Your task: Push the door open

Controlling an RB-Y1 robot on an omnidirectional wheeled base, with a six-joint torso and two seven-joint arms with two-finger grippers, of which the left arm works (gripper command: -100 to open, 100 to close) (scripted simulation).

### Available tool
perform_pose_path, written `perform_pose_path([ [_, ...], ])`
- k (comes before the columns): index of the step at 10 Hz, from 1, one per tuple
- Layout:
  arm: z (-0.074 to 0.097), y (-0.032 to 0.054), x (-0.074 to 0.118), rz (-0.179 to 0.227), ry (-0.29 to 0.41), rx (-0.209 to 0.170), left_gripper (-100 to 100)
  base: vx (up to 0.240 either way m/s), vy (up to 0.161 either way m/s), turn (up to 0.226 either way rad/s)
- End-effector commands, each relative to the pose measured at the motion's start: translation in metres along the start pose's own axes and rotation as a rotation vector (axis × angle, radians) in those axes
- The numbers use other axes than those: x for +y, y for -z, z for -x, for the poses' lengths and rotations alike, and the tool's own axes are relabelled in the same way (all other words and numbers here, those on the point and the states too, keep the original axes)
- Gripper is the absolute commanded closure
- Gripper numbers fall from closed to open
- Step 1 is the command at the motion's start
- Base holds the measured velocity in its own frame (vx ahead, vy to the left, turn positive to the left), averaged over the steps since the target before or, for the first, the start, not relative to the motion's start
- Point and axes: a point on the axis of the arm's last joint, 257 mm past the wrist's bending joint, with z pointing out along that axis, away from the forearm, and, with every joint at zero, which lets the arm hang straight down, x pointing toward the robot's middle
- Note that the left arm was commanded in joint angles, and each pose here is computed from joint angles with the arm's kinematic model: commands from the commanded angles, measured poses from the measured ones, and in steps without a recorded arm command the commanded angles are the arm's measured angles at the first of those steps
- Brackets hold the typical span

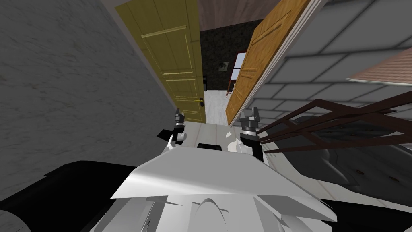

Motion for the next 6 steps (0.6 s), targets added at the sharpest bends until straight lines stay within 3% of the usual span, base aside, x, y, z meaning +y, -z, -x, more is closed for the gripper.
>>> perform_pose_path([
  [1, 0.005, -0.0048, 0.015, 0.024, -0.014, -0.007, -100, 0.083, 0.069, -0.158],
  [6, 0.015, -0.0181, 0.061, 0.099, -0.046, -0.032, -100, 0.088, 0.072, -0.146],
])
